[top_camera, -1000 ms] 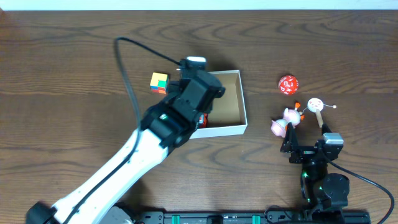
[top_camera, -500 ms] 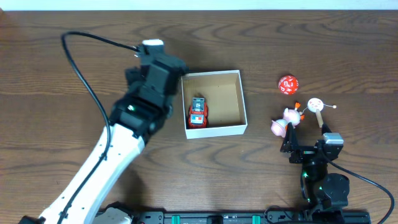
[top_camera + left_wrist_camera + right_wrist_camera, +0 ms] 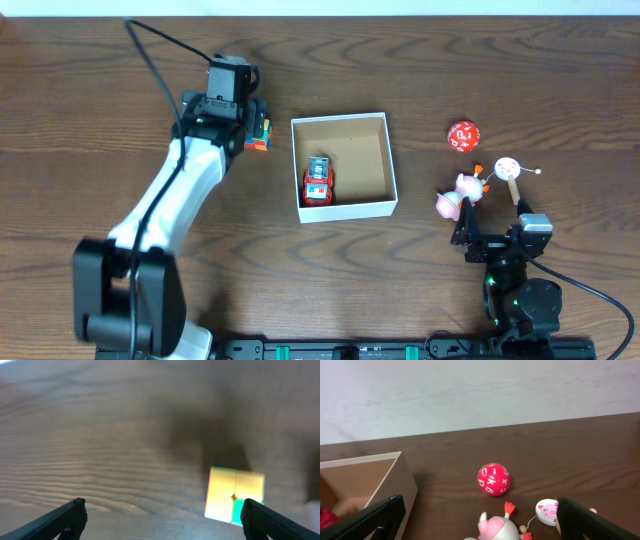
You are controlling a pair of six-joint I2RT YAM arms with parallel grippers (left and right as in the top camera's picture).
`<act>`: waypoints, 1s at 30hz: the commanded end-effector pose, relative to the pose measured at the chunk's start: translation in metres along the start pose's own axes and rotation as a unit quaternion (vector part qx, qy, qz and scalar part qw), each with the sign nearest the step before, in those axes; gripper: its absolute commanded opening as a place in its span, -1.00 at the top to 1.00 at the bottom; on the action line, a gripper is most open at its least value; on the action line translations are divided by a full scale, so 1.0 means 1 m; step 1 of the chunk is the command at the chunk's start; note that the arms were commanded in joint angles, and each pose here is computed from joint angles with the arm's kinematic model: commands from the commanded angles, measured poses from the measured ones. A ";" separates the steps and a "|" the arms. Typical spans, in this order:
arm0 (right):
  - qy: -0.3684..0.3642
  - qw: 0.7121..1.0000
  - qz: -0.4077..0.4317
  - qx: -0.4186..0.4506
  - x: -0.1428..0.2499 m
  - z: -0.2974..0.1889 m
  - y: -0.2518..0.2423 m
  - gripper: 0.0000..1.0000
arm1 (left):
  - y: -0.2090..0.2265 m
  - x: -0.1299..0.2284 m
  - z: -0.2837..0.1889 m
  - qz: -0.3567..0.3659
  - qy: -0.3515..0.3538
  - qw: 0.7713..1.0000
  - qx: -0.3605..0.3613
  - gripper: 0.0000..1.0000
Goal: Pack container
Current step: 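Move the left gripper to the Rubik's cube and grasp it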
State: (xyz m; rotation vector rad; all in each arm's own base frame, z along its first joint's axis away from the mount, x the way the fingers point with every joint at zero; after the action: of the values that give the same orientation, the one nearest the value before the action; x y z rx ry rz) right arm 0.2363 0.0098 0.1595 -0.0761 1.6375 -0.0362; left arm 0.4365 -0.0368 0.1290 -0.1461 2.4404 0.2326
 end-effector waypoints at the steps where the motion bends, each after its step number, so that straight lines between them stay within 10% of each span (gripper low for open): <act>1: 0.000 1.000 -0.003 0.004 0.001 0.000 -0.002 -0.98 | -0.013 0.007 0.012 0.070 0.023 0.997 0.037 -0.96; 30: 0.000 1.000 -0.003 0.004 0.000 0.000 -0.002 -0.99 | -0.055 0.042 0.051 0.009 0.083 0.988 0.129 -0.92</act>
State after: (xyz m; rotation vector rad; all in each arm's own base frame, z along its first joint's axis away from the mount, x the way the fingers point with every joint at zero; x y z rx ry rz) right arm 0.2363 0.0098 0.1595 -0.0757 1.6375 -0.0359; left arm 0.4394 -0.0801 0.0502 -0.0144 2.6286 -0.0668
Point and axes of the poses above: each gripper's point midway between its finger pads, its own z axis out along the fingers, its own y axis along the line the jaws close on, x = y × z, the point moved 1 cm from there along -z, back along the fingers, and after that the axes turned 14 degrees about -z, right-handed, at the moved point
